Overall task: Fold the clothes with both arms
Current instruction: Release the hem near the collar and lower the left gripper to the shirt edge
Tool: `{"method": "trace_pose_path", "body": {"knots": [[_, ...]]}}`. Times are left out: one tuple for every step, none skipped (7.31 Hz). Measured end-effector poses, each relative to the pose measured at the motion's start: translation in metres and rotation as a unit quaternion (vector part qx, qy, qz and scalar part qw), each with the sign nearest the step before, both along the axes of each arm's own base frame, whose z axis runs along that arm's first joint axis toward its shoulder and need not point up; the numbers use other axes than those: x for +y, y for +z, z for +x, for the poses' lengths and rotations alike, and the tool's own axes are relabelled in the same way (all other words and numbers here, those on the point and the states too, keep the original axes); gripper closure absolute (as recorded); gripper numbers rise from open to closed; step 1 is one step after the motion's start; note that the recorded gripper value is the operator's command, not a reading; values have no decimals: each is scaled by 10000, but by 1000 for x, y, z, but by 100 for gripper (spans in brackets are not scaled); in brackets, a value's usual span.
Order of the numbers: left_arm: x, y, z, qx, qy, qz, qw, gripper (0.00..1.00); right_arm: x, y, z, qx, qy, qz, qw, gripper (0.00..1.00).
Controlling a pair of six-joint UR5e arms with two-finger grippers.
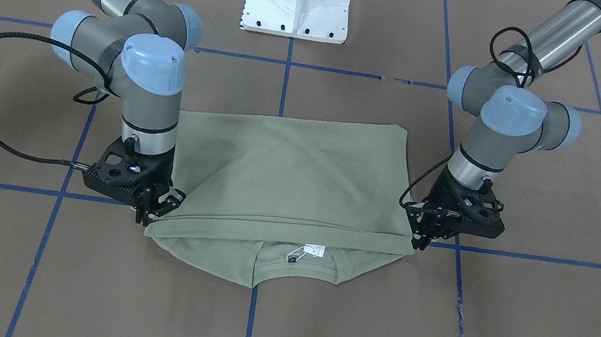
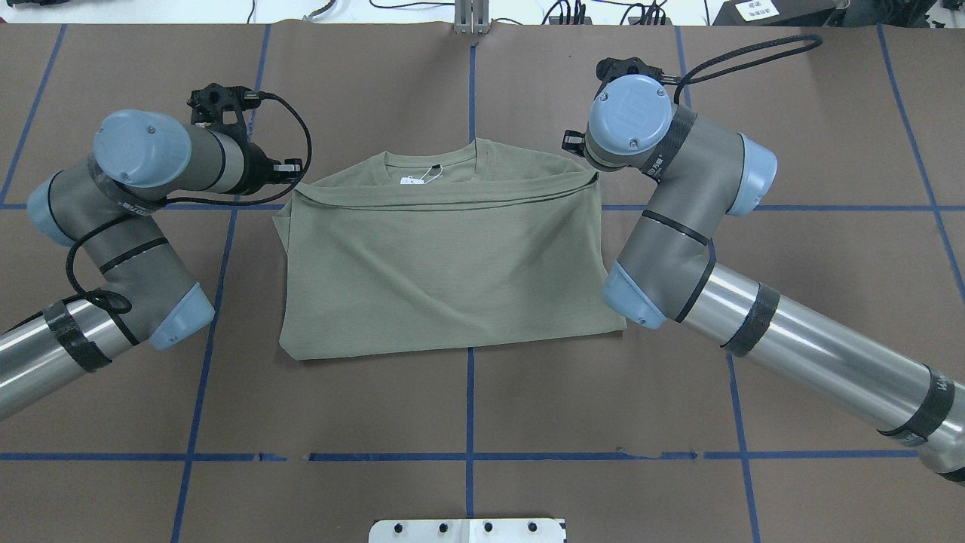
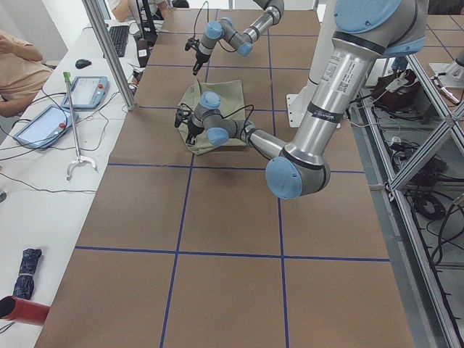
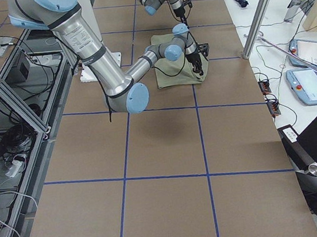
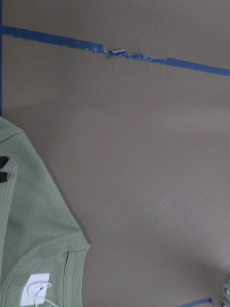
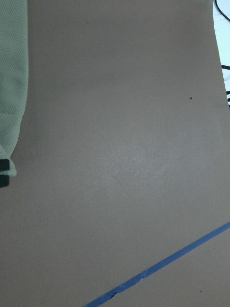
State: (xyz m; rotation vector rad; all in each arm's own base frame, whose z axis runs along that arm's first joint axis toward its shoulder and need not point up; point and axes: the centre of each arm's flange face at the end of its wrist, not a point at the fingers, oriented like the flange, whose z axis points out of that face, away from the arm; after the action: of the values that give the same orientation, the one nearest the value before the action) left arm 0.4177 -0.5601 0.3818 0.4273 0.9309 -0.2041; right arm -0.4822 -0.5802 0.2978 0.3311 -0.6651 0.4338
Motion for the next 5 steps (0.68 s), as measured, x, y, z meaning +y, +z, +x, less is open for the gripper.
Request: {"method": "trace_pose_path", "body": {"knots": [[5,-8,0,60,31,55,10000,0,2,-2,0,-22,-79,17,10000,0],[14,-21,-3,160,95,169,9997,0,5,-6,4,-55,-246,83,9996,0],[32,-30,-8,242,209,294,9991,0,8,-8,13,-70,-436,190,9988,0],[63,-30,-8,310,387,365,9981,0,13,-8,22,-86,-544,266,9981,0],[100,-26,-5,359,612,390,9967,0,16,-9,28,-111,-591,302,9977,0]]}}
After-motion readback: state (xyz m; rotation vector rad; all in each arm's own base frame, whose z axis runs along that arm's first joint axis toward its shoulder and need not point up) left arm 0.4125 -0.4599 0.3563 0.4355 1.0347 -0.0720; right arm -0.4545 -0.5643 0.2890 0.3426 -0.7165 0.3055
